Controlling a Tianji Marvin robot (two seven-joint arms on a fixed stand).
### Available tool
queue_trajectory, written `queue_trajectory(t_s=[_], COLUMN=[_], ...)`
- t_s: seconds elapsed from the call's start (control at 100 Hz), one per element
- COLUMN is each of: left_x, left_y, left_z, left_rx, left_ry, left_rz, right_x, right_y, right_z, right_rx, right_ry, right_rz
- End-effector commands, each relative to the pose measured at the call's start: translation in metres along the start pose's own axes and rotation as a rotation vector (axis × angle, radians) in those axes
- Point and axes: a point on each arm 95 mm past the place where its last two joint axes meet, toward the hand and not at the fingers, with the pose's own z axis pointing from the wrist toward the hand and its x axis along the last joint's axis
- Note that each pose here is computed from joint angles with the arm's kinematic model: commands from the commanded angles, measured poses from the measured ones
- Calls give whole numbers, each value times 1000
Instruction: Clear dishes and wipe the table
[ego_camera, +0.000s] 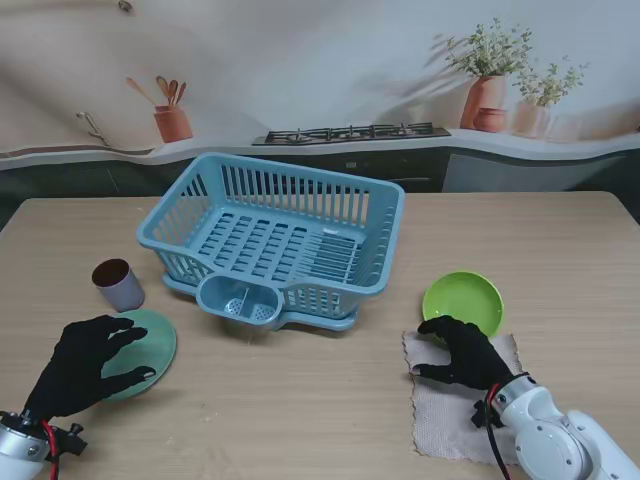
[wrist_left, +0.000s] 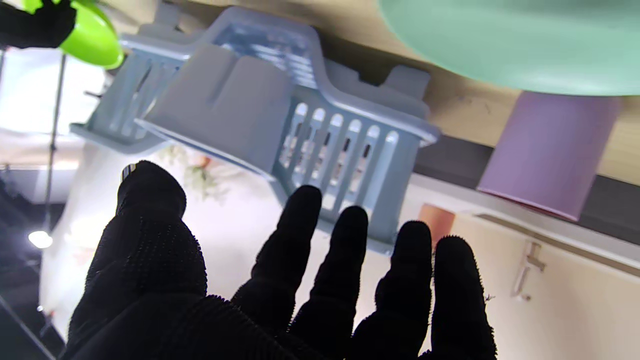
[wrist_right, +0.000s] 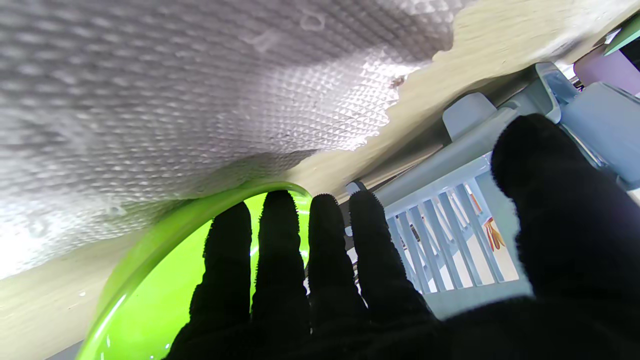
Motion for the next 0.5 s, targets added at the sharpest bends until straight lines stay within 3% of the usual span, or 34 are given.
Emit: queue_trajectory(t_s=[0.0,0.19,0.49], left_x=[0,-8,-23], left_y=[1,4,17], left_z=[-5,-7,-6], left_rx=[-23,-43,-143], left_ry=[-16,-75,-208], left_rz=[9,70,117], right_x=[1,1,0], right_y=[-3,-1,1], right_z=[-1,0,0], right_rx=[19,13,9], right_ry=[4,9,16], right_rz=[-1,-4,-7])
